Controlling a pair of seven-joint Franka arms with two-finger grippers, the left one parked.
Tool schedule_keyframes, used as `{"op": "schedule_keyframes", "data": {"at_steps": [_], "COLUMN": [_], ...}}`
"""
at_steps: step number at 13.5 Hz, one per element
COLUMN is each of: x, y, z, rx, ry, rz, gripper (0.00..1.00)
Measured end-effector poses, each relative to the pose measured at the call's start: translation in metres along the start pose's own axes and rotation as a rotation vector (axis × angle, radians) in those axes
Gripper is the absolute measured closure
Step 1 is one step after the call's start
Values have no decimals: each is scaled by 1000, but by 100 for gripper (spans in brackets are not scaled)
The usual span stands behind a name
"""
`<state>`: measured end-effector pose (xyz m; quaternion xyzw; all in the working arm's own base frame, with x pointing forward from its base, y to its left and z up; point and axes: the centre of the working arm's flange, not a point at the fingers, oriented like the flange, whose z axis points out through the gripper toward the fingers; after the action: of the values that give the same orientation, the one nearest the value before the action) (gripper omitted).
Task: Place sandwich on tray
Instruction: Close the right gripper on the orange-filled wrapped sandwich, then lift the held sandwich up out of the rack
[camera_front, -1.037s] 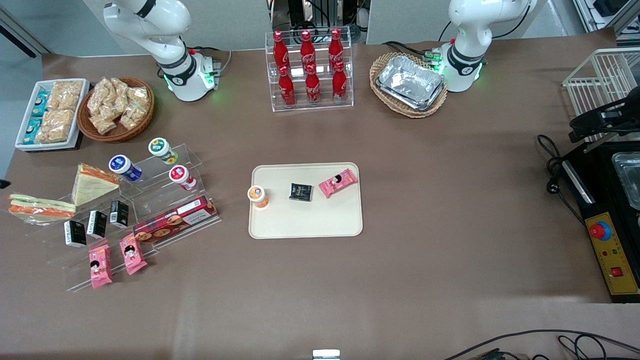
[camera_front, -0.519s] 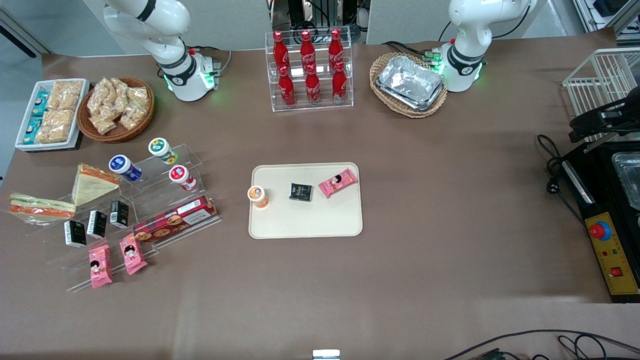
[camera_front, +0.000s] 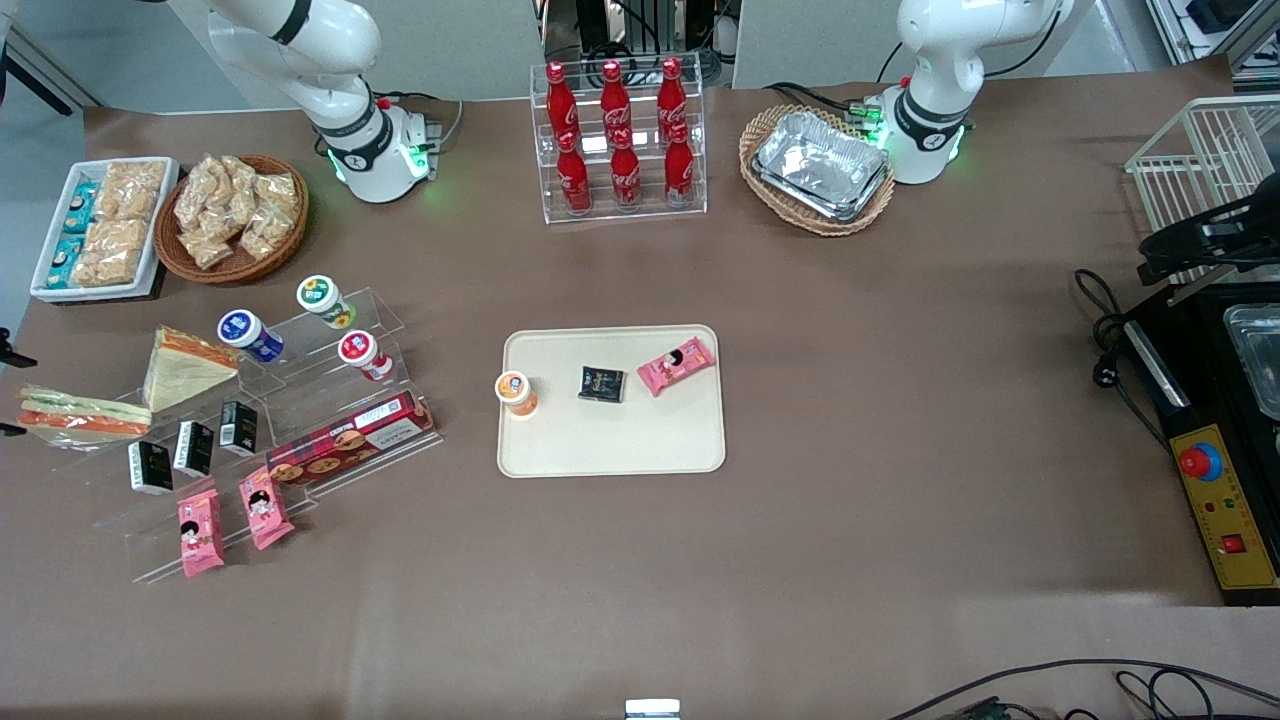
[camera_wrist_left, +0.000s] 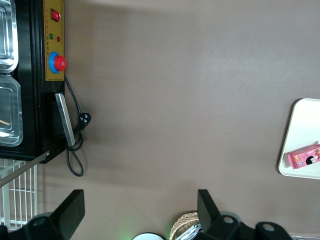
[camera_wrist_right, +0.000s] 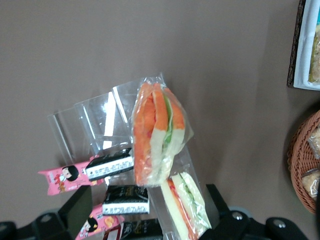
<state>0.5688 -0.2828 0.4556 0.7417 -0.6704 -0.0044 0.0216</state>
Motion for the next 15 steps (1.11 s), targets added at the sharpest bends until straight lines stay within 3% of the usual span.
{"op": "schedule_keyframes", "data": {"at_steps": [5,15], "x": [12,12], "y": [18,17], "z": [34,47], "rx": [32,55], "ry": [8,28], "rz": [20,12], "gripper": [0,0]}}
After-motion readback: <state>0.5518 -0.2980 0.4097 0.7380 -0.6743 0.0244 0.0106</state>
